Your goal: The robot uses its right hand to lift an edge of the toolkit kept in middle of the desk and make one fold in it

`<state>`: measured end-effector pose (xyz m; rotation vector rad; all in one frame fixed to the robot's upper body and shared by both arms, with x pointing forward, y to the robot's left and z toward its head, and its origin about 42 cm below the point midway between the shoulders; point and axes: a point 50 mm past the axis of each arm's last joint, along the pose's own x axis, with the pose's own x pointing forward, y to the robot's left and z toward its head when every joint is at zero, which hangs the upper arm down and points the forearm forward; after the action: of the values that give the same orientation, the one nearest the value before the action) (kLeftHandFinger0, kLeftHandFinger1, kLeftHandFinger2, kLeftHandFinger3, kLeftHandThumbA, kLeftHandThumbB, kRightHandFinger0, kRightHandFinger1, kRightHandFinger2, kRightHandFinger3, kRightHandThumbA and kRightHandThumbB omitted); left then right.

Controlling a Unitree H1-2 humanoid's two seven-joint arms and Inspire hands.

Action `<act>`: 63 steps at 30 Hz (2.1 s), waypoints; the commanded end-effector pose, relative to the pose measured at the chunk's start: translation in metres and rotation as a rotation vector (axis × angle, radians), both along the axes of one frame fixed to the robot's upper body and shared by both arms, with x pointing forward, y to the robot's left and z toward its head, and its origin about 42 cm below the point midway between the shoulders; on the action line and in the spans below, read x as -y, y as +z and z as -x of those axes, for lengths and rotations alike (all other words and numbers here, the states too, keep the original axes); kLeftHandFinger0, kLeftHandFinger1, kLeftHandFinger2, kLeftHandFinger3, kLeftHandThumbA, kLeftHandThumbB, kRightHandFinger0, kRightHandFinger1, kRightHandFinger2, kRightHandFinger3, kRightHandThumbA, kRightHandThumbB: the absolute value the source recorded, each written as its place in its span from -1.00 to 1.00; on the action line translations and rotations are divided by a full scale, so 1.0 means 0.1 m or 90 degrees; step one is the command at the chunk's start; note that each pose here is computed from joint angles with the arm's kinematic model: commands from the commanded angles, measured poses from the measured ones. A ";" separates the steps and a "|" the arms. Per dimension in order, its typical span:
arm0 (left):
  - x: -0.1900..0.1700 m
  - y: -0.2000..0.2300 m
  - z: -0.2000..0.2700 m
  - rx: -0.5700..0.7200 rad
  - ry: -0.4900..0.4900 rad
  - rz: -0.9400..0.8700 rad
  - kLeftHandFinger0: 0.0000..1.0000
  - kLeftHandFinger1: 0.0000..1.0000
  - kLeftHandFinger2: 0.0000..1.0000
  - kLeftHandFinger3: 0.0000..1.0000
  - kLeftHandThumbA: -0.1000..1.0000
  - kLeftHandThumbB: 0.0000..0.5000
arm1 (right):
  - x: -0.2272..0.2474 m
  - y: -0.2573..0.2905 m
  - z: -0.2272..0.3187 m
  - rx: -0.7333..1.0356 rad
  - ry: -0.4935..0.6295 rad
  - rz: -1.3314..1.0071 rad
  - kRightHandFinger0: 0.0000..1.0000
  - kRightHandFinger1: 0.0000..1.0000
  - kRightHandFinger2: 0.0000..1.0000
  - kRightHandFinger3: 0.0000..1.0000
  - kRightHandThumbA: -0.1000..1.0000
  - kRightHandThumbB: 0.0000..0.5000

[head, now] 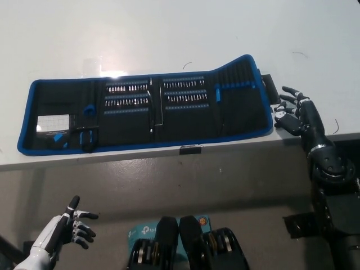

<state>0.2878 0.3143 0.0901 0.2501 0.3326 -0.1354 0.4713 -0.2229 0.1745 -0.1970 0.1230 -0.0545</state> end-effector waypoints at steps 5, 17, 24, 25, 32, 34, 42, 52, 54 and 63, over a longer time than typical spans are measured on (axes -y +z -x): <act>0.02 0.10 0.01 0.016 -0.015 -0.004 -0.22 -0.25 -0.28 0.13 1.00 1.00 | -0.46 0.14 -0.05 0.046 0.045 0.012 0.02 0.34 0.38 0.93 -1.00 -0.26; 0.01 0.12 -0.03 0.018 -0.015 -0.001 -0.12 -0.18 -0.33 0.06 1.00 1.00 | -0.91 0.23 0.00 0.017 0.155 0.087 1.00 1.00 1.00 1.00 0.15 -0.11; -0.01 0.14 -0.03 0.022 -0.012 0.000 -0.18 -0.22 -0.37 0.06 1.00 1.00 | -0.82 0.26 -0.01 0.013 0.148 0.133 1.00 1.00 1.00 1.00 0.24 -0.17; -0.01 0.14 -0.05 0.022 -0.013 0.001 -0.18 -0.22 -0.36 0.06 1.00 1.00 | -0.81 0.27 0.00 0.010 0.144 0.133 1.00 1.00 1.00 1.00 0.22 -0.14; 0.00 0.17 -0.06 0.024 -0.016 0.004 -0.12 -0.18 -0.35 0.07 1.00 1.00 | -0.73 0.10 0.03 0.081 0.077 0.133 -1.00 -1.00 -1.00 0.41 -1.00 -0.80; 0.00 0.17 -0.06 0.022 -0.015 0.003 -0.12 -0.18 -0.35 0.07 1.00 1.00 | -0.73 0.08 0.03 0.086 0.057 0.165 -1.00 -1.00 -1.00 -0.26 -1.00 -0.81; -0.02 0.15 -0.04 0.023 -0.024 -0.006 -0.18 -0.21 -0.33 0.11 1.00 1.00 | -0.77 0.05 0.08 0.133 0.041 0.174 -1.00 -0.73 -0.33 -0.60 -1.00 -0.84; -0.04 0.15 -0.02 0.006 -0.032 -0.020 -0.18 -0.18 -0.25 0.15 1.00 1.00 | -0.96 0.56 0.03 0.225 0.105 0.289 -1.00 -0.81 -0.39 -0.56 -1.00 -0.92; -0.04 0.16 -0.01 0.006 -0.033 -0.020 -0.23 -0.20 -0.23 0.15 1.00 0.99 | -1.03 0.76 -0.01 0.255 0.123 0.337 -1.00 -0.96 -0.52 -0.60 -1.00 -0.89; -0.05 0.14 -0.04 0.005 -0.039 -0.022 -0.22 -0.19 -0.21 0.16 1.00 1.00 | -1.54 1.53 -0.08 0.356 0.237 0.597 -1.00 -0.96 -0.49 -0.18 -1.00 -0.42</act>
<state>0.2875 0.3150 0.0957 0.2605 0.3446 -0.1673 0.4788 -0.0943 0.2758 -0.9392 -0.3904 0.1868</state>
